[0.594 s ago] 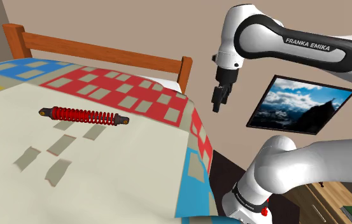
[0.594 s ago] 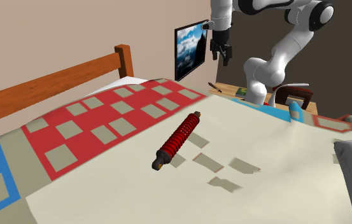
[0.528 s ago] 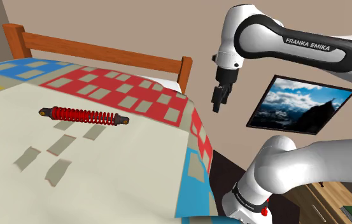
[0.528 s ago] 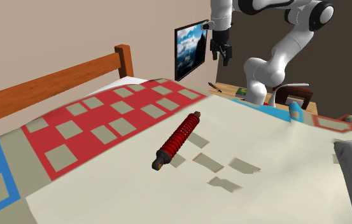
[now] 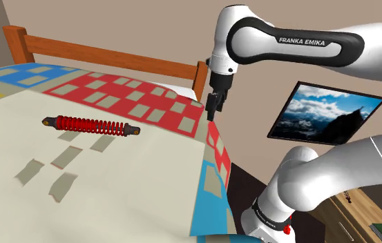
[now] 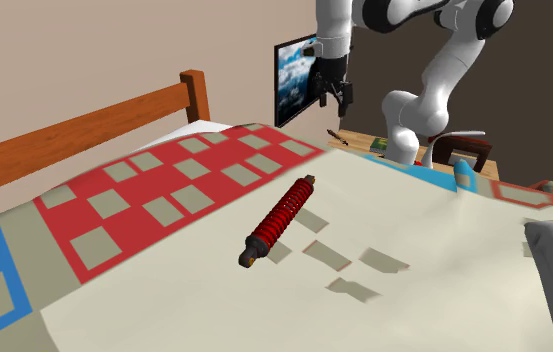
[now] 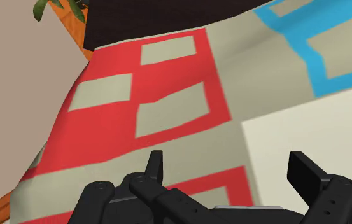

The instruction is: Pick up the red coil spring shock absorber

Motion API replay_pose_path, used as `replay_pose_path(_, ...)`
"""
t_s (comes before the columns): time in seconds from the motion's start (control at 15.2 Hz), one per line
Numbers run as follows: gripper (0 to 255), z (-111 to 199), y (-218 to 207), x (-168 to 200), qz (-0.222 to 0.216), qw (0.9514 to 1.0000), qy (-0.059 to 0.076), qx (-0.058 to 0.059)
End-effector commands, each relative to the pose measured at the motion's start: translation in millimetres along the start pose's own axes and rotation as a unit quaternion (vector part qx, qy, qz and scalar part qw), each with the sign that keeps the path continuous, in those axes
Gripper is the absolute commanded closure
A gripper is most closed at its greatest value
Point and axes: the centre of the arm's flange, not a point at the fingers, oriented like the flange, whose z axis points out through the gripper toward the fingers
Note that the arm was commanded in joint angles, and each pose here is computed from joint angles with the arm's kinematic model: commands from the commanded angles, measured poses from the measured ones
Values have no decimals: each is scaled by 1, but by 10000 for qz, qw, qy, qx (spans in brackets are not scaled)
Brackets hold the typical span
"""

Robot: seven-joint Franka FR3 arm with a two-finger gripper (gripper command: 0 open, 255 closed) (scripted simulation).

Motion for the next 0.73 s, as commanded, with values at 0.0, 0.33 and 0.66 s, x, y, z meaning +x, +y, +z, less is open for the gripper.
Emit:
replay_pose_path(0.0,0,4,-13,24,-153,9999,63,23)
replay_pose_path(0.33,0,8,-45,76,-528,9984,208,73)
replay_pose_path(0.66,0,10,-81,126,-903,9952,353,123)
